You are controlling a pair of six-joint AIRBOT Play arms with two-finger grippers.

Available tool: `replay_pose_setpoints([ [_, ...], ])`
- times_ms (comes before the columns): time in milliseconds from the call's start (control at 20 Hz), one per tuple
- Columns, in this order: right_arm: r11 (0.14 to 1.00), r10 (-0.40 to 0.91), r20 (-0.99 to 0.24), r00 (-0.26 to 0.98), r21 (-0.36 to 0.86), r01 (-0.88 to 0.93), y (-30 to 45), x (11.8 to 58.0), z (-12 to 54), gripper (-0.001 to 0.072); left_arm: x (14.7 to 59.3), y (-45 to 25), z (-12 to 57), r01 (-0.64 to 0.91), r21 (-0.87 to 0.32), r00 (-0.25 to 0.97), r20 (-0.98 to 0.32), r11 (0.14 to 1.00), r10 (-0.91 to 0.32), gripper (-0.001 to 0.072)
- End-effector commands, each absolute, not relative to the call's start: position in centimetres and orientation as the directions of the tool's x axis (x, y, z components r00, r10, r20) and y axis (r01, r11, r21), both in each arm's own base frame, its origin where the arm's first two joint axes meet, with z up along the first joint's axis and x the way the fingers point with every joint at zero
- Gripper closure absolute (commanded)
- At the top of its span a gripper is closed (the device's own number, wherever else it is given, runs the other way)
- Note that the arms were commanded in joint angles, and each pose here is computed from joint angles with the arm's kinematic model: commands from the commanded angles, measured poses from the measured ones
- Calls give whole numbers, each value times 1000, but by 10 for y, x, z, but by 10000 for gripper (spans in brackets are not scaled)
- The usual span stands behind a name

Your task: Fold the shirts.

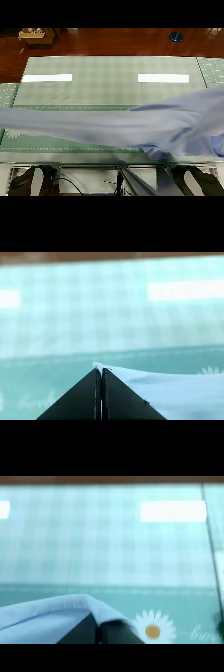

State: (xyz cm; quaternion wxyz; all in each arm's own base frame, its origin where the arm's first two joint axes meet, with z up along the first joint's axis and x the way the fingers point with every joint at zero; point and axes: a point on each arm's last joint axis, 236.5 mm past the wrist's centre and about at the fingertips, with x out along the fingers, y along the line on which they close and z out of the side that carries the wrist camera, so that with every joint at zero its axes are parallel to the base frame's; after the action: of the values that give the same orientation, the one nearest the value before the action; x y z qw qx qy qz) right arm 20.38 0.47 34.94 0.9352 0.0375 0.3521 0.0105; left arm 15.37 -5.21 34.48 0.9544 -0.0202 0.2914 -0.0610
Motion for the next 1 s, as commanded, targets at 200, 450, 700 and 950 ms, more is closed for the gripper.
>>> replay_pose_setpoints([
  [200, 984, 157, -888, 433, 178, 8, -22, 353, 198, 693, 262, -32, 209, 86, -408, 608, -701, 909, -372, 688],
  [450, 963, 212, -778, 591, 270, 10, -24, 453, 175, 693, 381, -44, 186, 227, -346, 678, -615, 910, -403, 688],
  [700, 965, 175, -746, 643, 259, 37, -40, 495, 152, 693, 475, -62, 186, 288, -179, 820, -461, 941, -339, 688],
  [950, 963, 179, -780, 600, 263, 56, -49, 527, 91, 693, 518, -57, 115, 230, -196, 795, -527, 953, -300, 688],
])
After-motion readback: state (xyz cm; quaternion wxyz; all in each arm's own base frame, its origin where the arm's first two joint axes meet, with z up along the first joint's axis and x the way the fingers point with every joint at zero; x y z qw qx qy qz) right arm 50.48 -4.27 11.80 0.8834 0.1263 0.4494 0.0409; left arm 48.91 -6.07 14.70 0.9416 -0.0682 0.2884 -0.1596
